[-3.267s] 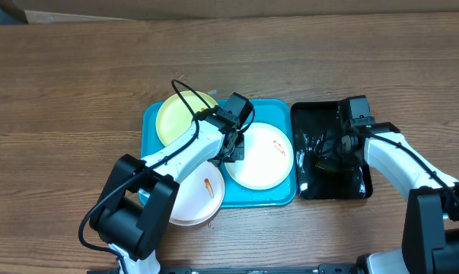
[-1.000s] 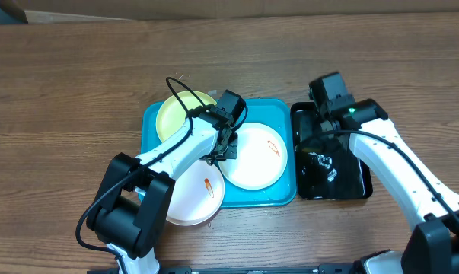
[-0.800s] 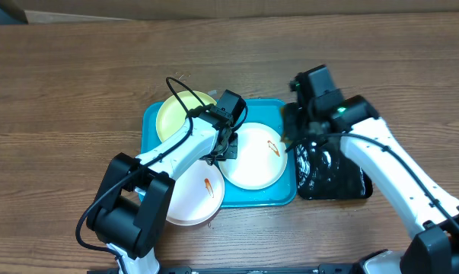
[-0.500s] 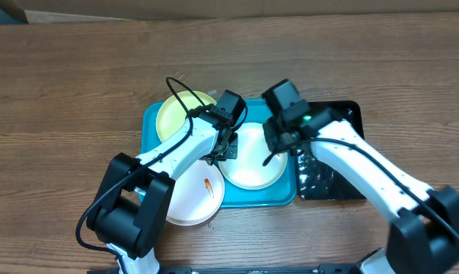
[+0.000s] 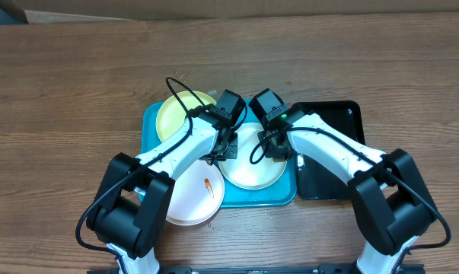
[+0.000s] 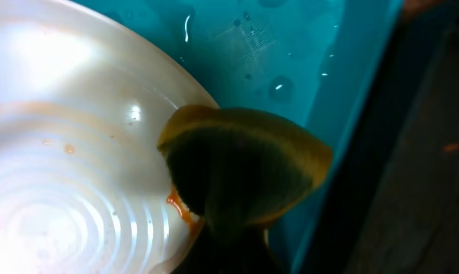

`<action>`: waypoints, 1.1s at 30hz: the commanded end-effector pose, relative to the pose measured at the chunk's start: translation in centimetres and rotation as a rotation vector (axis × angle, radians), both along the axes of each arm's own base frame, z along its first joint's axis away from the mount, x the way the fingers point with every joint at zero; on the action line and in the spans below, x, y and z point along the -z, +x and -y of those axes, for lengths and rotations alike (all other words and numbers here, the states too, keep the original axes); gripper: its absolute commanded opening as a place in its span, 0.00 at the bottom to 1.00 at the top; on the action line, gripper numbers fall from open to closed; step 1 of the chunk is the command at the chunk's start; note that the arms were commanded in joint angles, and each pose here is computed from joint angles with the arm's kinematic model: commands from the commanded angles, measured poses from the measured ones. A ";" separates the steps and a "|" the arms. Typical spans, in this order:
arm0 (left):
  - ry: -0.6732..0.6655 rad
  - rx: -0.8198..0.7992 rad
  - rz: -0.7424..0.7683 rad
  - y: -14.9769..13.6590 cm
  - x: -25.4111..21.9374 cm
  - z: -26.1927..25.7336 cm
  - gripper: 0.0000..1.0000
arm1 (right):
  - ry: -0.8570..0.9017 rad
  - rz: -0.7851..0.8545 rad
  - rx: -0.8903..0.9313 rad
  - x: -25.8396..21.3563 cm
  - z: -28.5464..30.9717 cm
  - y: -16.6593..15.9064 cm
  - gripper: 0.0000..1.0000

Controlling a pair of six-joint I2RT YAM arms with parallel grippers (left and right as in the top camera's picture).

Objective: Clean dirty plates on tray and stack at the side

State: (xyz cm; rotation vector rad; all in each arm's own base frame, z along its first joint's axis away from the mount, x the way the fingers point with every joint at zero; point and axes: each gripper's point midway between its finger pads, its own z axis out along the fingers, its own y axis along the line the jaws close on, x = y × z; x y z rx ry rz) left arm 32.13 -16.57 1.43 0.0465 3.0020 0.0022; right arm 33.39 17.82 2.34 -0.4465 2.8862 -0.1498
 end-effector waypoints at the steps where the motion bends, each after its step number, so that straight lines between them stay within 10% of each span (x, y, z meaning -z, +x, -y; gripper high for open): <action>1: 0.026 -0.039 -0.017 -0.2 0.7 -0.9 0.04 | -0.014 -0.070 -0.015 2.6 -0.2 -0.9 0.04; 15: 0.026 -0.039 -0.017 -0.2 0.7 -0.9 0.04 | 0.367 -0.350 -0.170 3.1 -6.1 -5.3 0.04; 22: 0.025 -0.039 -0.016 -0.2 0.7 -0.9 0.04 | 0.700 -0.378 -0.173 -2.3 -7.1 -2.5 0.04; 33: 0.004 -0.036 -0.025 -0.3 0.7 -0.5 0.08 | 0.504 -0.242 0.032 -9.0 3.8 0.6 0.04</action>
